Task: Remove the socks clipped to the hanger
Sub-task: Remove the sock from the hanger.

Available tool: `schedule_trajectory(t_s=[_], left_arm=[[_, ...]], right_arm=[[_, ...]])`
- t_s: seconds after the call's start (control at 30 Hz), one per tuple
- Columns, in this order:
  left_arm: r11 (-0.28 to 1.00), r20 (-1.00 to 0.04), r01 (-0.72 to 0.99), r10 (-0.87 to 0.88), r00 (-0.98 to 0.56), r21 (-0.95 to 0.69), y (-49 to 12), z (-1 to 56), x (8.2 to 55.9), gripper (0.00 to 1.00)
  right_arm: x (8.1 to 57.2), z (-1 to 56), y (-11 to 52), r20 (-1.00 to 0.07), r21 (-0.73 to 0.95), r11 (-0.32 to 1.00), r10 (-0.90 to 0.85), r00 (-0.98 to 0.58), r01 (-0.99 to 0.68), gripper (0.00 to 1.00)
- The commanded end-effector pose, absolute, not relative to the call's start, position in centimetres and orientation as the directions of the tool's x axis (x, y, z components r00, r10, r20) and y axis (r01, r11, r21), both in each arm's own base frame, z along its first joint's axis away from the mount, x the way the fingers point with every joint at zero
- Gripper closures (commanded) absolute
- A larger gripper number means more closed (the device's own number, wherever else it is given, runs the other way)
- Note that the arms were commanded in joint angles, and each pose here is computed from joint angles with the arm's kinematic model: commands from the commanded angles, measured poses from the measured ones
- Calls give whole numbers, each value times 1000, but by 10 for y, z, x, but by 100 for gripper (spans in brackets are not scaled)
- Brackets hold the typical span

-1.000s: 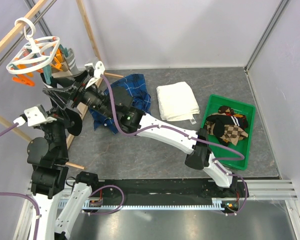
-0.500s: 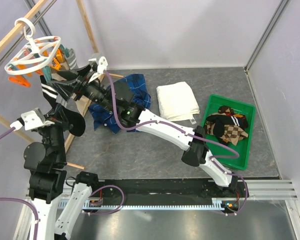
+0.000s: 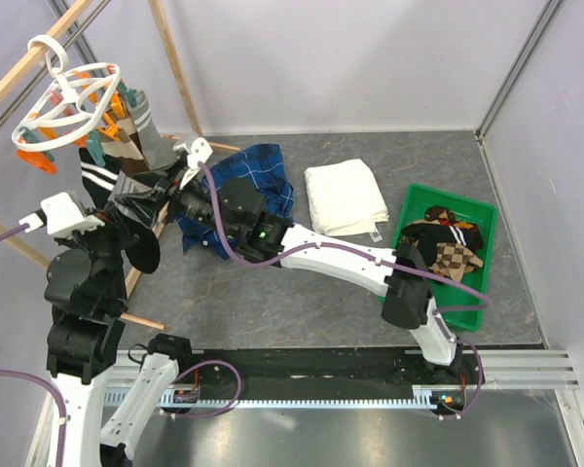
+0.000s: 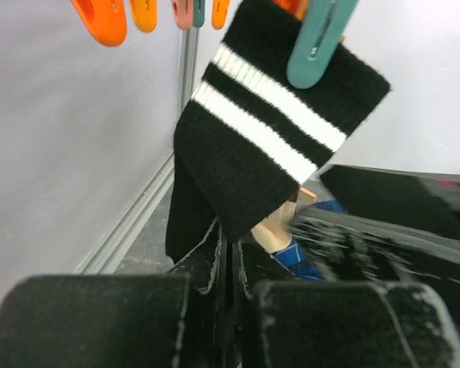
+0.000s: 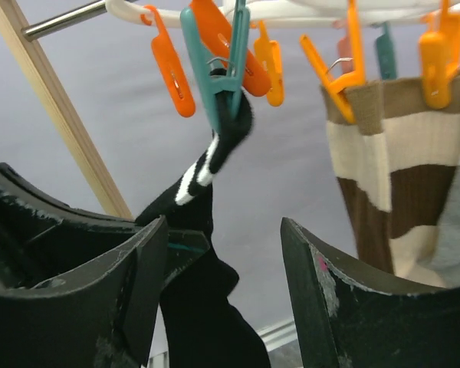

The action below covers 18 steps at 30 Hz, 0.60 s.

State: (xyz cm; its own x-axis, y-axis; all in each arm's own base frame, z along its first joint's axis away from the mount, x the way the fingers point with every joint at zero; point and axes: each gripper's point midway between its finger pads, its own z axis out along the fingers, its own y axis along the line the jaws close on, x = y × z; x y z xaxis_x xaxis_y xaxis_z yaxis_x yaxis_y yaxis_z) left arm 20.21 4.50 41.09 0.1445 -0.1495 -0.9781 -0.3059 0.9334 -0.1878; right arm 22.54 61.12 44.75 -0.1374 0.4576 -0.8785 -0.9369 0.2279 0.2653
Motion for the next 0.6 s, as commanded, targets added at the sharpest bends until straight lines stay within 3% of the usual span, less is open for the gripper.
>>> schedule_trajectory(t_s=[0.0,0.23,0.57], left_arm=[[903,-971,-363,-190,144,-230,54,421,195,98],[878,-968,-408,-208,144,-249,63,437,186,98],[878,-950,-364,-283,132,-312,52,439,186,98]], right_arm=[[225,500,566,-848,202,288,530,-19,-936,31],[208,453,575,-894,134,214,448,-25,-968,28],[172,406,630,-924,86,-84,366,-111,-993,26]])
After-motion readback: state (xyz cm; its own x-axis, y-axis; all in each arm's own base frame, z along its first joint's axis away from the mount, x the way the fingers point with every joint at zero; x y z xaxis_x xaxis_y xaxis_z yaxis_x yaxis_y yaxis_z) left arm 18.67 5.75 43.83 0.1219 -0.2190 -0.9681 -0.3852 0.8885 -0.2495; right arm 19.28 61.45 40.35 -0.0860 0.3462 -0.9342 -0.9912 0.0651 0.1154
